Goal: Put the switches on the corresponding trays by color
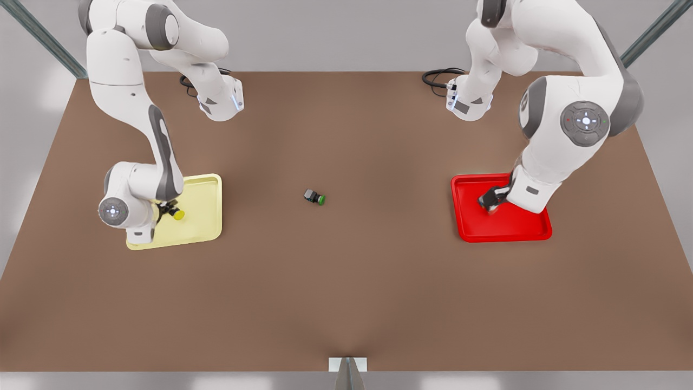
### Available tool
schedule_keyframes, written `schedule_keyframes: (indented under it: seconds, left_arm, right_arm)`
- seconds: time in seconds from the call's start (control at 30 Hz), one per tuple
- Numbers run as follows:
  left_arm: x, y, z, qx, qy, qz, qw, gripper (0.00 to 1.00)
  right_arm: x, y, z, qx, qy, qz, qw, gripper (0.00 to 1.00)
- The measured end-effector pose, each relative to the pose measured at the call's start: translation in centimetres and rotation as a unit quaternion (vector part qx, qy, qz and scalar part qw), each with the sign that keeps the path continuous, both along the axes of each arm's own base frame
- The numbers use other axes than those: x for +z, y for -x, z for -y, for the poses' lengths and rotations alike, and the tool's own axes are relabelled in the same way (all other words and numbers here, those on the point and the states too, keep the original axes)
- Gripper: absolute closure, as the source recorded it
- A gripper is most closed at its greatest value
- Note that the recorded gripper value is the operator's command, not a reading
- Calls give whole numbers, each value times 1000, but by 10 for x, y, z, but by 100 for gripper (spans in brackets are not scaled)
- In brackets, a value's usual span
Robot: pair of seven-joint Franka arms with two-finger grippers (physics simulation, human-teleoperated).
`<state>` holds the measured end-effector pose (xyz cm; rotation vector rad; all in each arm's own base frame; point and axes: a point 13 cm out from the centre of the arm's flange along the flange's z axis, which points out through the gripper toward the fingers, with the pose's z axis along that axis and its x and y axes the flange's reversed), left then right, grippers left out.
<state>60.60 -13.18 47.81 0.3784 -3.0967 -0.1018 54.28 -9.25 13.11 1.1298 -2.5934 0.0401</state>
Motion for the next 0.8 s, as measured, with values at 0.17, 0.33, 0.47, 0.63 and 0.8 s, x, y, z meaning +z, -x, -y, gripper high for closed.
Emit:
schedule_keyframes:
  seconds: [0.17,0.33,0.47,0.63,0.8]
  left_arm:
    - [14,48,-28,-40,61,-59,996,0]
    - [-2,56,-25,-64,55,-90,992,0]
    - [-6,59,-27,-74,55,-102,990,0]
    - [-9,61,-29,-84,56,-110,989,0]
    - [-29,60,-29,-91,56,-135,985,0]
  right_arm:
    - [173,-125,-70,15,7,124,992,0]
    - [304,-70,-85,-61,-10,131,989,0]
    - [312,-33,-77,-118,-3,87,989,0]
    - [308,-14,-75,-166,14,54,984,0]
    - [306,-6,-75,-202,27,41,978,0]
